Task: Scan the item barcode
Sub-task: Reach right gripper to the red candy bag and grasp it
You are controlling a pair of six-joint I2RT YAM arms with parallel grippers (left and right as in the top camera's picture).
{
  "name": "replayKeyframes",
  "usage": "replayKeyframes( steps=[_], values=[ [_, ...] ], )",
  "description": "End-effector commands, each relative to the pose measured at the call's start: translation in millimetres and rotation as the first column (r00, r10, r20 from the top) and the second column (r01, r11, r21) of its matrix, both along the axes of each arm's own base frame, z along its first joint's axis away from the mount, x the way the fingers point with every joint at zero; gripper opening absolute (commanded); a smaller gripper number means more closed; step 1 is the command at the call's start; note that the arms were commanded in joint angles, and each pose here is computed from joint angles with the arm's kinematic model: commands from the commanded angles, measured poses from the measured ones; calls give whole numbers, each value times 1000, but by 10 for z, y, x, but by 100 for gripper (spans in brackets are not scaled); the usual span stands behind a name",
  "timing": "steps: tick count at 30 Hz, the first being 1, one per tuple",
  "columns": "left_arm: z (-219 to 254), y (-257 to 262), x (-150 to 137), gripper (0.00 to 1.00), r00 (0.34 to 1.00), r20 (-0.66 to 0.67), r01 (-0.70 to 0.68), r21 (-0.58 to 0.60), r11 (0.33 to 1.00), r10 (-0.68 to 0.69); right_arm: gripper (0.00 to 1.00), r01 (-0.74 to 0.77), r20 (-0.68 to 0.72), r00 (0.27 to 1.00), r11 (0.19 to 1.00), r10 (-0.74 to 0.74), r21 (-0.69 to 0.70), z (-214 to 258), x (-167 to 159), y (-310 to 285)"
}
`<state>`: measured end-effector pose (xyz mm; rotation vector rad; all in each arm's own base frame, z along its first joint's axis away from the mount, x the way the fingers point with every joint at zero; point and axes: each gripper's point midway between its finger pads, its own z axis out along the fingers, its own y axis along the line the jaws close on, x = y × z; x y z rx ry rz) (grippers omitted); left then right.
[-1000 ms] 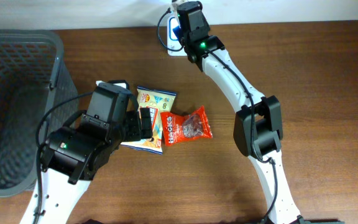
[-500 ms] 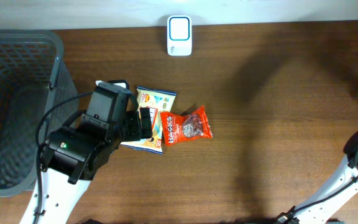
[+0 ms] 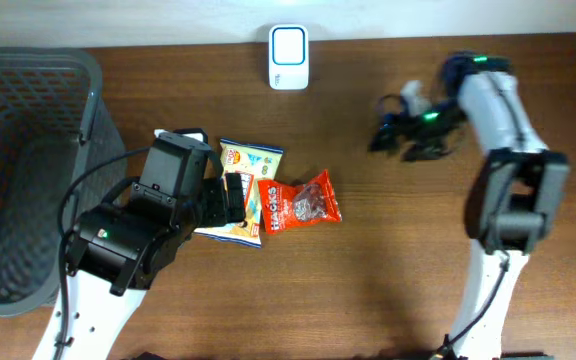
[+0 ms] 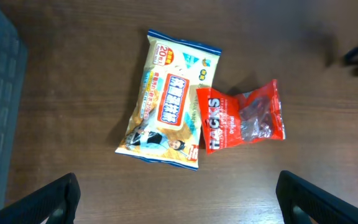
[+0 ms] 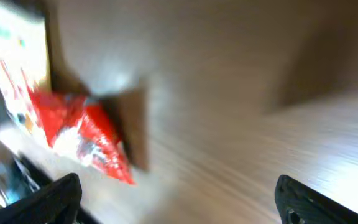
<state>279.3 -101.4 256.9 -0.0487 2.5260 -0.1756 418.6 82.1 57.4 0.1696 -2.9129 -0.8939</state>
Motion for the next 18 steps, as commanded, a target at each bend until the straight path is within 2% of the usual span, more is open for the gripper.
replayKeyframes(
  steps=[1, 4, 7, 8, 10, 11, 13, 16, 18],
  values=[
    [18, 13, 0, 99, 1000, 5, -14, -6, 1000, 14, 99, -240, 4, 970, 968, 241, -78, -112, -289, 706],
    [18, 13, 0, 99, 1000, 5, -14, -6, 1000, 14, 99, -288, 16, 955, 942, 295, -171, -199, -358, 1100],
    [18, 13, 0, 99, 1000, 5, -14, -6, 1000, 14, 99, -341, 28, 936, 923, 351, -177, -284, -428, 1325],
    [18, 13, 0, 99, 1000, 5, -14, -6, 1000, 14, 89, -347, 14, 935, 921, 355, -177, -333, -455, 1337],
    [18, 13, 0, 99, 1000, 5, -14, -6, 1000, 14, 42, -355, -24, 934, 918, 356, -177, -451, -526, 1318],
    [18, 13, 0, 99, 1000, 5, -14, -6, 1000, 14, 6, -344, -57, 939, 922, 340, -180, -504, -595, 1291],
    [18, 13, 0, 99, 1000, 5, -14, -6, 1000, 14, 4, -325, -86, 946, 926, 314, -191, -508, -626, 1244],
    [18, 13, 0, 99, 1000, 5, -14, -6, 1000, 14, 4, -65, -106, 994, 904, 22, -423, -442, -315, 547],
    [18, 13, 0, 99, 1000, 5, -14, -6, 1000, 14, 4, 95, -96, 984, 890, -153, -446, -254, -157, -40]
  ],
)
